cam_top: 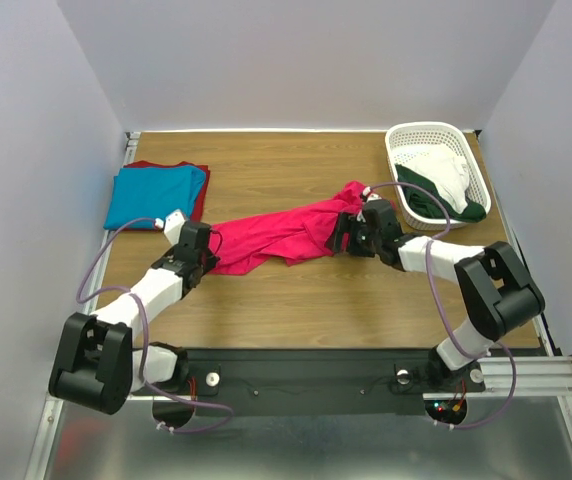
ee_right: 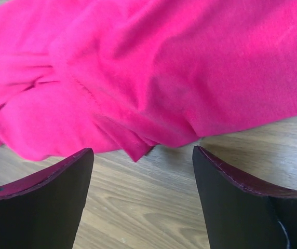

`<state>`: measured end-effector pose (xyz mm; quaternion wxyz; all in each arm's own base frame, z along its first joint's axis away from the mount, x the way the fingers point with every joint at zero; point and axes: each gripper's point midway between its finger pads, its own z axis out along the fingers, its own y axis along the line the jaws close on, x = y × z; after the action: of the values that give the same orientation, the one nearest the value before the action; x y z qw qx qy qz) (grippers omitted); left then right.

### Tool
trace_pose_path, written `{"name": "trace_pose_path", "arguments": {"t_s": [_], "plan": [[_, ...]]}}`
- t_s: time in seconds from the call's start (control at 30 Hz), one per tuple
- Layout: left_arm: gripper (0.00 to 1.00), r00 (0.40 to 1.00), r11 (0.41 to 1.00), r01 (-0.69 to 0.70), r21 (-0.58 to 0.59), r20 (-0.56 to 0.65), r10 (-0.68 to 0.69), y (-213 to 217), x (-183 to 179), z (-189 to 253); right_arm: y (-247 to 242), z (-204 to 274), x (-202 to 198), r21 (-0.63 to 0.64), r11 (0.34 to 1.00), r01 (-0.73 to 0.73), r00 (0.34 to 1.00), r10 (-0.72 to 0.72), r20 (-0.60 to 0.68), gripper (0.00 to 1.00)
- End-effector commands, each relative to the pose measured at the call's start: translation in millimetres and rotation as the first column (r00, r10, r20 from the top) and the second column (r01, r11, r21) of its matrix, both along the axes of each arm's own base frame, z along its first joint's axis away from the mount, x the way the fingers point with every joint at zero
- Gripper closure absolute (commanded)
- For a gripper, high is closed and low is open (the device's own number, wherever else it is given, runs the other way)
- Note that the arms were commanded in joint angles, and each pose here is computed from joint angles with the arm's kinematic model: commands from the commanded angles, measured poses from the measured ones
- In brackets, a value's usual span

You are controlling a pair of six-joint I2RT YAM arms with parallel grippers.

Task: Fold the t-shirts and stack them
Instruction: Flatten the tshirt out

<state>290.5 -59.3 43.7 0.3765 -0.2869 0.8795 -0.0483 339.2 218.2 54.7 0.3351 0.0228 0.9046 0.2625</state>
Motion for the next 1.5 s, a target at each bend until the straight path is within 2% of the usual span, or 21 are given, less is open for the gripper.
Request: {"name": "trace_pose_path", "arguments": {"t_s": [0.0,0.17,0.23,0.53,0.7,0.8,0.83,0.9,0.93,1.03,1.1,1.27,1.47], "plan": [[1.0,0.992,1.0,0.008,-0.007,0.122,-0.007,-3.5,22.5,46.1,10.6,9.0,8.5,0.003,1.0,-0.003,0.999,0.002,0.049,0.18],[1.0,0.982,1.0,-0.006,-0.012,0.186,0.008,0.1,33.5,69.1,12.1,-3.8,4.6,-0.016,1.0,-0.002,1.0,0.002,0.02,0.22],[1.0,0.982,1.0,-0.003,-0.008,0.188,0.005,0.9,35.0,70.6,14.7,-7.0,3.9,-0.016,1.0,-0.006,1.0,0.006,0.009,0.26],[1.0,0.977,1.0,0.003,-0.018,0.211,0.001,4.0,34.6,78.1,17.0,-29.3,7.6,-0.075,0.997,0.023,1.0,-0.024,-0.014,0.33],[1.0,0.976,1.0,0.01,-0.026,0.217,-0.004,4.3,34.6,80.5,18.9,-42.1,5.1,-0.103,0.994,0.026,0.999,-0.03,-0.035,0.4],[1.0,0.975,1.0,0.013,-0.028,0.222,-0.006,4.5,34.6,82.7,13.8,-46.3,4.5,-0.129,0.99,0.048,0.998,-0.053,-0.034,0.49],[1.0,0.975,1.0,0.014,-0.027,0.223,-0.007,4.7,34.3,83.3,12.3,-46.6,3.5,-0.134,0.989,0.053,0.998,-0.058,-0.034,0.58],[1.0,0.974,1.0,0.012,-0.026,0.226,-0.005,5.8,34.2,84.4,7.8,-46.0,4.7,-0.15,0.986,0.069,0.997,-0.074,-0.028,0.68],[1.0,0.974,1.0,0.011,-0.025,0.226,-0.005,6.3,34.2,84.4,6.2,-46.7,4.1,-0.157,0.985,0.073,0.996,-0.079,-0.029,0.77],[1.0,0.974,1.0,0.01,-0.024,0.228,-0.004,8.0,34.4,85.2,2.5,-44.0,4.5,-0.172,0.982,0.084,0.996,-0.09,-0.024,0.89],[1.0,0.973,1.0,0.009,-0.027,0.229,-0.003,8.4,35.4,85.8,-0.8,-38.2,5.3,-0.181,0.979,0.094,0.995,-0.097,-0.01,1.0],[1.0,0.963,0.999,0.009,-0.053,0.27,0.005,12.6,44.3,102.2,-19.1,-7.5,5.2,-0.222,0.963,0.151,0.988,-0.142,0.055,1.0],[1.0,0.916,0.997,-0.062,-0.041,0.394,0.073,34.8,64.7,160.1,-56.5,59.2,0.5,-0.274,0.924,0.266,0.956,-0.216,0.199,0.96]]}}
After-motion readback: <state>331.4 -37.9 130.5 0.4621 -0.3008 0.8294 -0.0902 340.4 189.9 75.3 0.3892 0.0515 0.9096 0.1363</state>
